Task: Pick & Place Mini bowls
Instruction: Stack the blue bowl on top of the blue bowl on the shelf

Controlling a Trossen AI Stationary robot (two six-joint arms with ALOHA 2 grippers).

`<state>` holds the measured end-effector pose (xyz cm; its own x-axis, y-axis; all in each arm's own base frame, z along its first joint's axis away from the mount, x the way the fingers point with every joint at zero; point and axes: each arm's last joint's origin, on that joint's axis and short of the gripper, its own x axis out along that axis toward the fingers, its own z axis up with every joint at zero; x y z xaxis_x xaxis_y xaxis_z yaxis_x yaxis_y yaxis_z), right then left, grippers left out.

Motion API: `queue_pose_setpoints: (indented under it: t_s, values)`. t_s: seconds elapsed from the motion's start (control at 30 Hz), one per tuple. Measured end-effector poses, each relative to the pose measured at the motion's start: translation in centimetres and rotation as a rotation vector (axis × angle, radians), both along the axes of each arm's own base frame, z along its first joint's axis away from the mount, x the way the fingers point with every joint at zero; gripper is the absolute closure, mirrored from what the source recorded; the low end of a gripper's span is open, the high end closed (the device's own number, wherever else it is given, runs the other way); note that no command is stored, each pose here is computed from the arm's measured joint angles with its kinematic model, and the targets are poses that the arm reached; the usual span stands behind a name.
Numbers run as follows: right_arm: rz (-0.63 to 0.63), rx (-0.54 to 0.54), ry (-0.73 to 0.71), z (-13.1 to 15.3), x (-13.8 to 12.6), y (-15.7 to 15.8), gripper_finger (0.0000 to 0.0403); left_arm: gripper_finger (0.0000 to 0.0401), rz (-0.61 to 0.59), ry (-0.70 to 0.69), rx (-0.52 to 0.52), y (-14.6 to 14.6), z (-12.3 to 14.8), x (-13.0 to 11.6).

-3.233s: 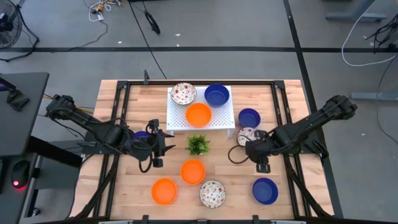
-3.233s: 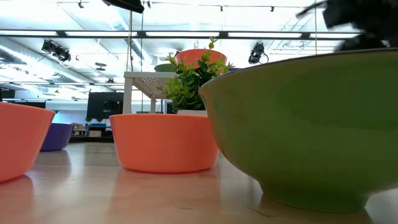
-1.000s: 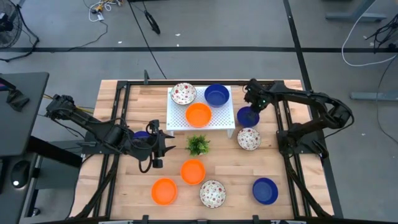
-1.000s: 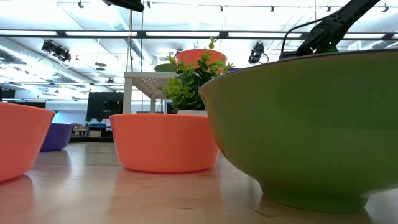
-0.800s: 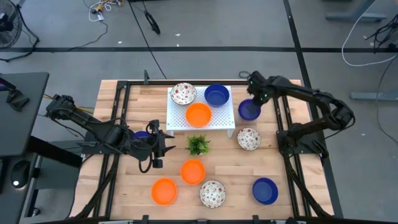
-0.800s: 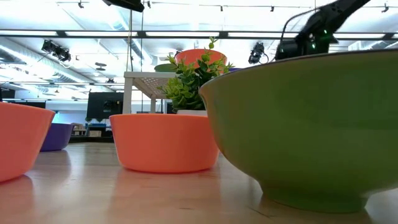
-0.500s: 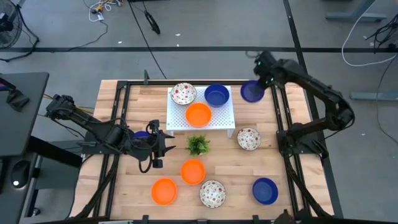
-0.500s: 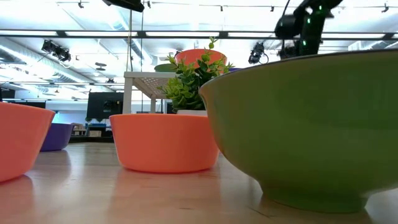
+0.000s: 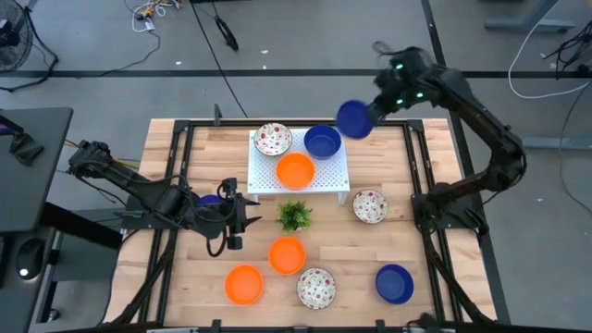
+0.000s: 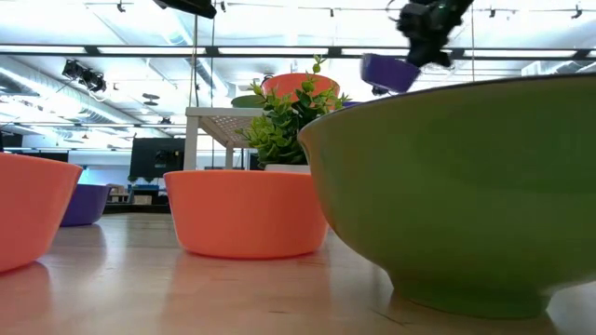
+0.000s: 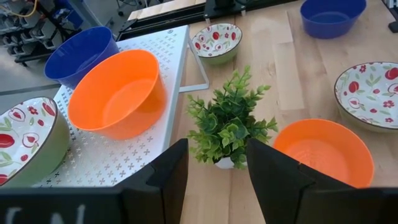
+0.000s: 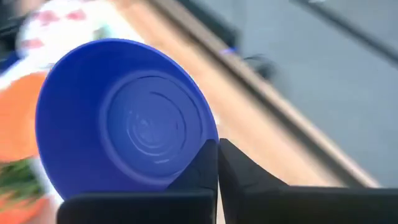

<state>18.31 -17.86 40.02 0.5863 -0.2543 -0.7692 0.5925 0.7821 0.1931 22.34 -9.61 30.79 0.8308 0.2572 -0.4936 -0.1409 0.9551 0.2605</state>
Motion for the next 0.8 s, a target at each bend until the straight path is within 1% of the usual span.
queue_pose_setpoints:
  t_s: [0.07,0.13,0.27,0.4,0.5,0.67,0.8]
  values:
    - [0.076,0.044,-0.041,-0.6,1.7,0.1,0.0403,0.0234,0.0,0.0,0.0,0.0,0.0,0.0]
    - [0.118,0.081,-0.065,-1.0,3.3,0.0,0.0403,0.0234,0.0,0.0,0.002,0.0,0.0,0.0]
    - [0.158,0.112,-0.037,-1.4,6.3,-0.3,0.0403,0.0234,0.004,0.0,0.004,0.1,0.0,0.0]
    - [0.168,0.116,0.001,-1.3,8.5,-0.9,0.0403,0.0234,0.017,0.001,0.004,0.4,0.0,0.2]
    - [0.14,0.134,0.062,-2.0,9.2,-1.8,0.0403,0.0234,0.022,0.001,0.004,0.5,0.0,0.2]
    - [0.116,0.176,0.123,-3.5,9.6,-2.7,0.0403,0.0234,0.008,0.007,-0.008,0.5,0.0,0.2]
    - [0.102,0.182,0.142,-4.1,9.8,-3.2,0.0403,0.0234,0.004,0.008,-0.016,0.5,0.0,0.2]
